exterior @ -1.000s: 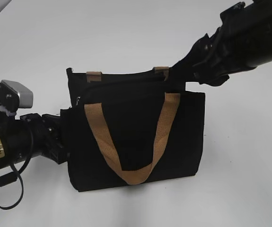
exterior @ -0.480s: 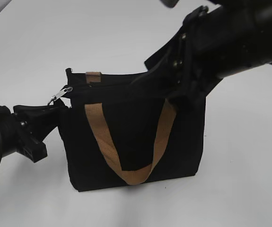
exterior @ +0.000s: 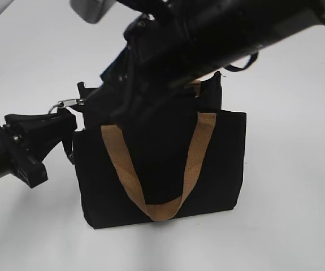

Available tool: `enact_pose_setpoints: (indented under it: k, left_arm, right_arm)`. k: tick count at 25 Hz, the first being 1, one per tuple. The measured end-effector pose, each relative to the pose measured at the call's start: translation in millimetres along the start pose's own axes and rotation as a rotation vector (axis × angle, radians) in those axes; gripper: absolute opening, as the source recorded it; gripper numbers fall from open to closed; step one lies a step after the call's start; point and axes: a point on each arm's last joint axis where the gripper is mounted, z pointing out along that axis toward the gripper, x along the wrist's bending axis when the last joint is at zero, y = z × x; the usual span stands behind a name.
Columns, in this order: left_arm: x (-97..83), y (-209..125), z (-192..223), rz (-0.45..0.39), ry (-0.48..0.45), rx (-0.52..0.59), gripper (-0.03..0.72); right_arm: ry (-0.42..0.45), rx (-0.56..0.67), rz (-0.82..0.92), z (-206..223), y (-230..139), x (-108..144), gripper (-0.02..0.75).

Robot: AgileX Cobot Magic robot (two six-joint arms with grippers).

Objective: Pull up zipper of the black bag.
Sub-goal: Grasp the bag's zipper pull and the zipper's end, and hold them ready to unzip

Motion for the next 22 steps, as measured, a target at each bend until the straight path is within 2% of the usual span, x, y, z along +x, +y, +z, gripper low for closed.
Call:
enact_pose_setpoints:
  k: [4,11,18,22]
  left_arm:
    - [-0.5,-4,-2,0.004,0.003,0.067,0.012]
    - [-2.3,4,-6,0.019,0.002,0.039,0.012]
    - [-3.9,4,-6,0.002,-0.016,0.037,0.012]
    - [-4.3,5,-7,-0.003,-0.018,0.03,0.012]
  right_arm:
    - [0.014,0.003,-0.035,25,13,-13,0.347]
    - [0.079,0.039,-0.151,57,18,-22,0.341]
    - [0.099,0.037,-0.215,71,24,-27,0.265]
    - [0.117,0.038,-0.255,78,25,-22,0.252]
